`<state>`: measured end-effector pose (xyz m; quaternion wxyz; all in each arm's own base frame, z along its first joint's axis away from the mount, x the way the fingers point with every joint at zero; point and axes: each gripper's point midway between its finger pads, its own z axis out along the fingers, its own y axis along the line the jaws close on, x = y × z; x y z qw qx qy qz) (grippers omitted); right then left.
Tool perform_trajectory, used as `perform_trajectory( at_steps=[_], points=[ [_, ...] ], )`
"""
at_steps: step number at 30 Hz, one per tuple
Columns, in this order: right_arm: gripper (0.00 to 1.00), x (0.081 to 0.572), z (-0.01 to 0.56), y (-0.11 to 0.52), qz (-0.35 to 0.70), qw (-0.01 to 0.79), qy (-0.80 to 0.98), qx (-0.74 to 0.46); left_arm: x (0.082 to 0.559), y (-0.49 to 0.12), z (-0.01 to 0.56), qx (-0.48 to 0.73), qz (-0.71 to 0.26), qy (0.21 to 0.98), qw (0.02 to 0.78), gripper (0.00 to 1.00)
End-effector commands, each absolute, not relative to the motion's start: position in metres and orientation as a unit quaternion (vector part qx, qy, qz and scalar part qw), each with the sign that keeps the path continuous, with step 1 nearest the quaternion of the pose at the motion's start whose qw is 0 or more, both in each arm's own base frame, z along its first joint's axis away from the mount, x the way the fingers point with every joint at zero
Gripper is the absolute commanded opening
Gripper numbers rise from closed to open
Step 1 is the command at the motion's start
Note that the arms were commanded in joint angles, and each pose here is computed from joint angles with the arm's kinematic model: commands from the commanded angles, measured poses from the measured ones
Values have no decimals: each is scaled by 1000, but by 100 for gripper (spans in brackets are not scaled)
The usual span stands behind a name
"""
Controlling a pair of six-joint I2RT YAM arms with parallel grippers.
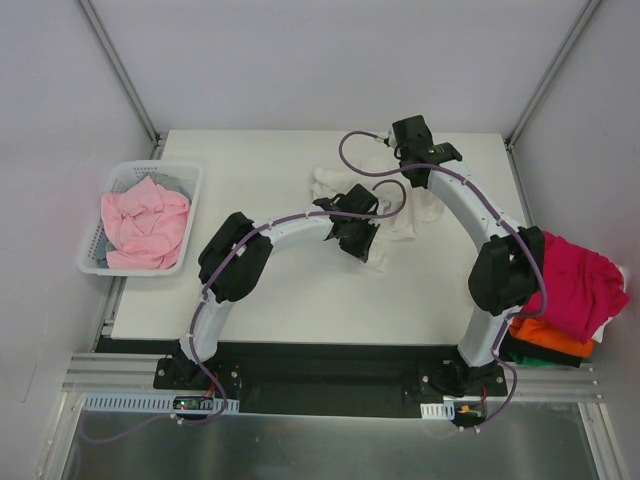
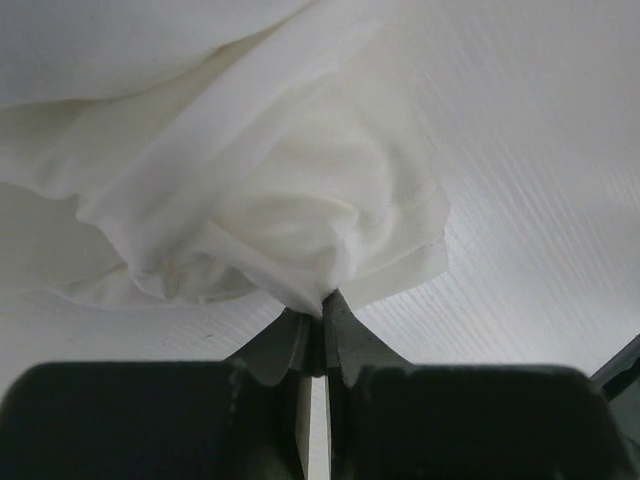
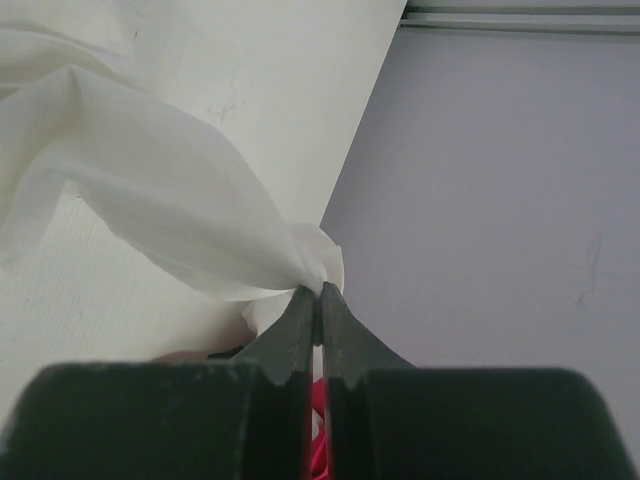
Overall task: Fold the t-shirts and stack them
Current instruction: Flatten the tshirt out
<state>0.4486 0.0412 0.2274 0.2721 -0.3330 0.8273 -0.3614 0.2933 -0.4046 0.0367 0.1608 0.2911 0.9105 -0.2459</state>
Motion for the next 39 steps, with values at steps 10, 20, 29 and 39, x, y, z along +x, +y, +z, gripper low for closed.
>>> perform_trajectory(
  at_steps=[10,20,29,39],
  points=[
    [1,433,277,36,-366,325,818,-302,341,-338,109,366,-131,868,308,0],
    [1,426,355,24,-394,403,782,-265,396,-227,213,328,-35,834,443,0],
    [1,408,432,12,-402,497,739,-216,415,-169,273,289,36,806,516,0],
    [1,410,464,10,-427,529,698,-227,434,-108,354,200,92,771,597,0]
  ],
)
